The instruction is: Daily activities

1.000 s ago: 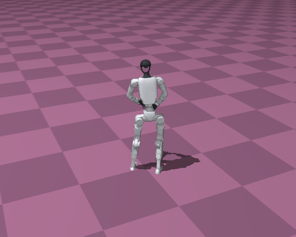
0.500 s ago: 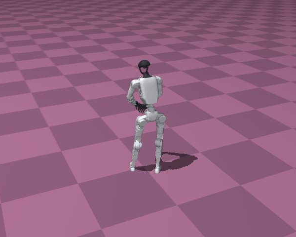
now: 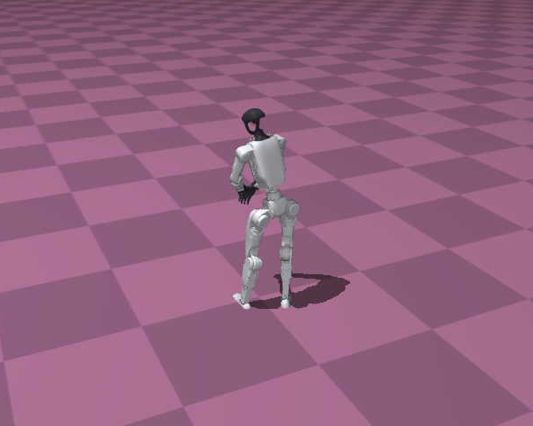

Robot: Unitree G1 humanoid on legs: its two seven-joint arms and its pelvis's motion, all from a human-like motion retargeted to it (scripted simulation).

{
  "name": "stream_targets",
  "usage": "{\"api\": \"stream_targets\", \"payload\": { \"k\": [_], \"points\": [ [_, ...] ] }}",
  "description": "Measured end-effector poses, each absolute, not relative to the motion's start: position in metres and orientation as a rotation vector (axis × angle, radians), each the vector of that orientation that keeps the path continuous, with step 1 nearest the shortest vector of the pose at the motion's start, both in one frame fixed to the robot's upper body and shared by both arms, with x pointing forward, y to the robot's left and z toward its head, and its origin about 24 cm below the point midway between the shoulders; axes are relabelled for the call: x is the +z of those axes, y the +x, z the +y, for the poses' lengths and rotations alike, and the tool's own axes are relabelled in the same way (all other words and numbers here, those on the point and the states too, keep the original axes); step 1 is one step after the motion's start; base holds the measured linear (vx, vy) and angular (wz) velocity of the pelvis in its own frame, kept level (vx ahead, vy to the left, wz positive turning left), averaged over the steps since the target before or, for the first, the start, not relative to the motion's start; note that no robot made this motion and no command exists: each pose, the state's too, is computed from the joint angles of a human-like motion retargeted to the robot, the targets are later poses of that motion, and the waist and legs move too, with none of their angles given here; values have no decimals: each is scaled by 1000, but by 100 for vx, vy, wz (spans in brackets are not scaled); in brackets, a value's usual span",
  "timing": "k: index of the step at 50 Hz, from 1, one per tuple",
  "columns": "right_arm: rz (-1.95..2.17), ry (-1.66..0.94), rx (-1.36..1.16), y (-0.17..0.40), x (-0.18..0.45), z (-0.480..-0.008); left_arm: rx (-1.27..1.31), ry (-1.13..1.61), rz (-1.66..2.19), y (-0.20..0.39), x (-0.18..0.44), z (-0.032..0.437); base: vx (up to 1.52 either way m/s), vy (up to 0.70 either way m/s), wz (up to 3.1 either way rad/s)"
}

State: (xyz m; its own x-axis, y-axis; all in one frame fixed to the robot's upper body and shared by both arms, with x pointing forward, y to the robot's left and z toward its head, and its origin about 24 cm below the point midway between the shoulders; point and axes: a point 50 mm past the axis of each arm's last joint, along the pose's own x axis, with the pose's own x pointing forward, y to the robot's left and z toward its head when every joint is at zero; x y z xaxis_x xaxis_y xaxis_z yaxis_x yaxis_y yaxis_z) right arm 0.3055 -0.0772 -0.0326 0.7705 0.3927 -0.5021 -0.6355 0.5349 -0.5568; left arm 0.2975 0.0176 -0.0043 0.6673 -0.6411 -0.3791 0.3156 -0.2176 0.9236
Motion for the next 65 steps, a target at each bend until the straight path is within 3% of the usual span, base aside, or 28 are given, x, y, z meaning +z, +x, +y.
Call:
{"api": "stream_targets", "payload": {
  "k": [15, 26, 45, 65],
  "points": [
    [272, -762, 572, 324, -10, -68, -825, 1469, -289, 291, -10, 19, 0, 5, 23],
    [147, -609, 523, 336, 21, -52, -533, 1389, -271, 311, 2, 55, 1, 7, -3],
    [134, -357, 636, 311, 21, -27, 138, 1341, -272, 383, 92, 131, 2, 9, -7],
    [167, -228, 660, 303, 20, -38, 295, 1332, -430, 400, 154, 131, 2, 6, 9]
  ]
}}
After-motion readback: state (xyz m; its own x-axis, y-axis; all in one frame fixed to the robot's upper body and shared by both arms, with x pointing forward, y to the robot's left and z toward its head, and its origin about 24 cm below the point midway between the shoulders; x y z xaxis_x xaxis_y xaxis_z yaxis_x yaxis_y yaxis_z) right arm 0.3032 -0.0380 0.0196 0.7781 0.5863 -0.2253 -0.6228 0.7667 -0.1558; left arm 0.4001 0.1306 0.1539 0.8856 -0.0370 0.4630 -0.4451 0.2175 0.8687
